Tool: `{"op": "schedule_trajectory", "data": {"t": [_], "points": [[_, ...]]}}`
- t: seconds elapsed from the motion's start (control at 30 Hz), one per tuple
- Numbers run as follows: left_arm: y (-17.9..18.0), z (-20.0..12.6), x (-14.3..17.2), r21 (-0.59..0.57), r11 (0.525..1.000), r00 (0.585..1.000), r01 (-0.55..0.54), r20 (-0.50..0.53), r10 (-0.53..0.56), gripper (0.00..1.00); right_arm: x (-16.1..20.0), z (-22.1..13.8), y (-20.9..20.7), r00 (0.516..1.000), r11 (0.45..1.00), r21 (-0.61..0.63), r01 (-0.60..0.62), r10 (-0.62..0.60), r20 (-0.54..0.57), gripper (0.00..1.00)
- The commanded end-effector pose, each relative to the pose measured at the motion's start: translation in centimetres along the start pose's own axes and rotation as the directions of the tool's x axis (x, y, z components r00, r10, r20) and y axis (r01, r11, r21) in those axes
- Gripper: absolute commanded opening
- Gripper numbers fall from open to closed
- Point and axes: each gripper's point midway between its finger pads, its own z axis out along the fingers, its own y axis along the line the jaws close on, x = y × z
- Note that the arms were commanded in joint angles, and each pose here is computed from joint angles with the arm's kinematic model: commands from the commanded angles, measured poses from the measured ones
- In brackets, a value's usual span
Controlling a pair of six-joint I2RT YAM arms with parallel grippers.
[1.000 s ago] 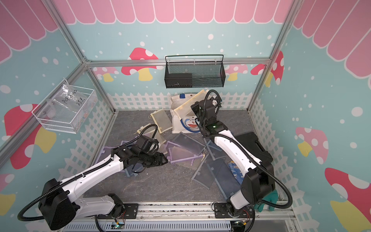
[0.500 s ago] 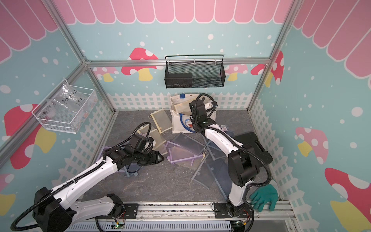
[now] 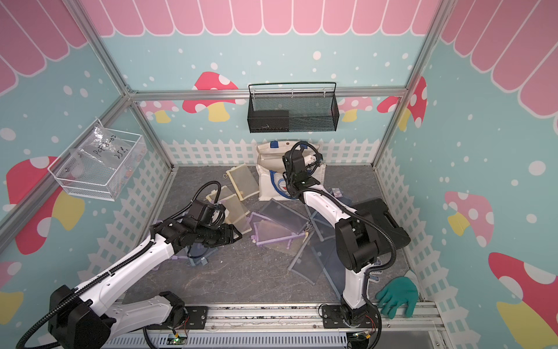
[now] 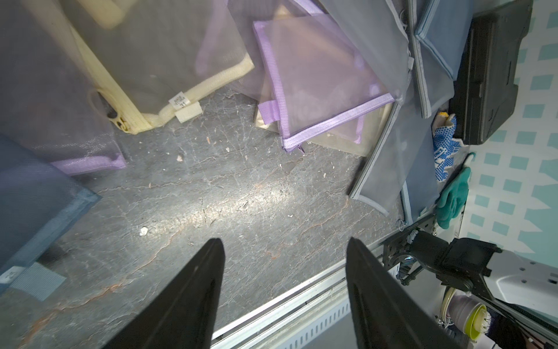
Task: Put the pencil pouch into the canvas bag
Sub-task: Place the pencil pouch in the canvas bag, then move the pencil pouches to the center of the board.
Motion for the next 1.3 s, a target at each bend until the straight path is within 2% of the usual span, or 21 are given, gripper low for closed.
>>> {"op": "schedule_trajectory", "data": {"t": [0.0, 0.13, 0.23, 0.47, 0.53, 0.63, 0.77, 0.9, 1.07, 1.2, 1.27], "points": [[-0.5, -1.3, -0.9, 0.022, 1.0, 0.999, -0.018, 0.032, 0.017, 0.66, -1.3, -0.9, 1.2, 0.999, 0.999, -0.016, 0.038, -0.037, 0.028, 0.37], [-0.1, -1.5, -1.5, 0.017, 1.0, 0.999, -0.004, 0.039, 0.004, 0.66, -1.7, -1.3, 1.9, 0.996, 0.996, -0.019, 0.088, -0.087, 0.02, 0.46], [0.8, -1.8, -2.1, -0.007, 1.0, 0.999, 0.021, 0.048, -0.021, 0.66, -2.1, -1.8, 3.3, 0.986, 0.985, -0.031, 0.169, -0.168, 0.017, 0.54], [2.4, -2.5, -3.4, -0.013, 0.997, 0.995, 0.08, 0.063, -0.079, 0.66, -2.4, -3.4, 7.7, 0.918, 0.912, -0.146, 0.383, -0.393, -0.046, 0.63], [3.1, -2.6, -3.6, -0.022, 0.994, 0.993, 0.103, 0.066, -0.101, 0.66, -1.7, -4.1, 8.8, 0.876, 0.867, -0.207, 0.453, -0.476, -0.075, 0.65], [4.5, -2.8, -4.3, -0.036, 0.988, 0.986, 0.152, 0.075, -0.149, 0.66, -0.4, -5.4, 9.4, 0.784, 0.787, -0.259, 0.56, -0.604, -0.142, 0.7], [8.5, -3.0, -5.3, -0.142, 0.958, 0.968, 0.248, 0.083, -0.239, 0.66, 1.8, -8.4, 7.9, 0.624, 0.661, -0.312, 0.683, -0.749, -0.22, 0.76], [14.3, -4.2, -6.1, -0.303, 0.875, 0.926, 0.377, 0.156, -0.345, 0.66, 3.5, -12.2, 6.4, 0.478, 0.542, -0.373, 0.753, -0.84, -0.257, 0.81], [19.2, -5.6, -6.8, -0.427, 0.767, 0.877, 0.479, 0.254, -0.407, 0.67, 6.6, -16.2, 4.4, 0.32, 0.432, -0.453, 0.78, -0.897, -0.305, 0.85], [23.3, -6.5, -7.0, -0.497, 0.677, 0.84, 0.543, 0.309, -0.447, 0.68, 8.8, -18.9, 2.5, 0.252, 0.406, -0.537, 0.739, -0.907, -0.338, 0.86], [25.1, -6.6, -7.0, -0.529, 0.641, 0.83, 0.556, 0.309, -0.465, 0.72, 9.5, -20.1, 1.7, 0.223, 0.395, -0.573, 0.718, -0.911, -0.348, 0.9]]}}
